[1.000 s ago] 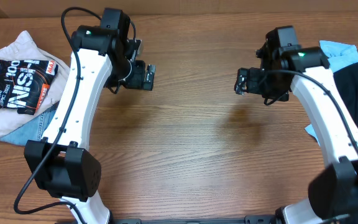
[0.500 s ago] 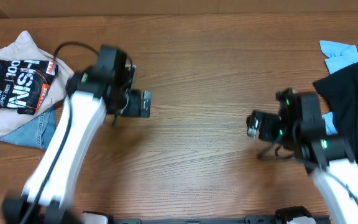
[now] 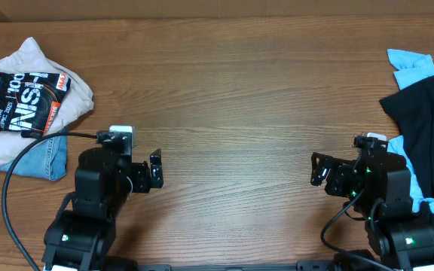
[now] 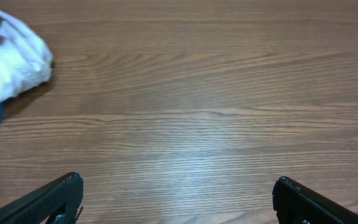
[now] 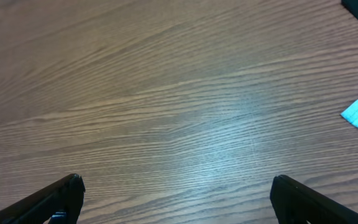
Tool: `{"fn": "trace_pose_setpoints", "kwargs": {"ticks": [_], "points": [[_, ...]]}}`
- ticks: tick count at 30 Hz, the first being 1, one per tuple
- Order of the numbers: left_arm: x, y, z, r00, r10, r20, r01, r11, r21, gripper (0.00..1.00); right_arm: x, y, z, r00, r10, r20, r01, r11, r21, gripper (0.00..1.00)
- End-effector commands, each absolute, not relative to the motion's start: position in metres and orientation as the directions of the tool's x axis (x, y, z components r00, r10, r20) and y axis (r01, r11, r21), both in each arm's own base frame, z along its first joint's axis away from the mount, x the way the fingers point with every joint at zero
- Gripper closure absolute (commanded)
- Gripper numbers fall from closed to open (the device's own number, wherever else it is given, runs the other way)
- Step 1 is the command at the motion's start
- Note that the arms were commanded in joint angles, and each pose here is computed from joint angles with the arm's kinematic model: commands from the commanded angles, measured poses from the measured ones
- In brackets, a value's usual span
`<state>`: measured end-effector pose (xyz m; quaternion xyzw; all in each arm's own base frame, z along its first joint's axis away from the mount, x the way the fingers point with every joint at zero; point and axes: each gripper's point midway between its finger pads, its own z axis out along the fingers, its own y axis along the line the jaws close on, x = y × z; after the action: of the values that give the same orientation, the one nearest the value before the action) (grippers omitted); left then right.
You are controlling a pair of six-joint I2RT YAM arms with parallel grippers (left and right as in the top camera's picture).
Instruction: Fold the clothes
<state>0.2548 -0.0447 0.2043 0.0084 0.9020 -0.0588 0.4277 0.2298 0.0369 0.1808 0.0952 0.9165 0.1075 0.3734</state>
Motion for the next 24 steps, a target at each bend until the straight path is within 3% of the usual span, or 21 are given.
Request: {"fn": "trace_pose_setpoints", "kwargs": {"ticks": [1,24], "points": [[0.255,-0.037,0.199,-0.636,-0.047,-0.771,0.021,0.997,-0.078,0.0,0.23,0.036,0.177,-0.709,0.257,-0.656,0.102,0.959,0.265,0.0],[0.264,-0.039,0.165,-0.736,-0.026,-0.677,0.012,0.999,-0.051,0.0,0.232,0.037,0.169,-0.731,0.254,-0.633,0.111,0.96,0.256,0.0]]}}
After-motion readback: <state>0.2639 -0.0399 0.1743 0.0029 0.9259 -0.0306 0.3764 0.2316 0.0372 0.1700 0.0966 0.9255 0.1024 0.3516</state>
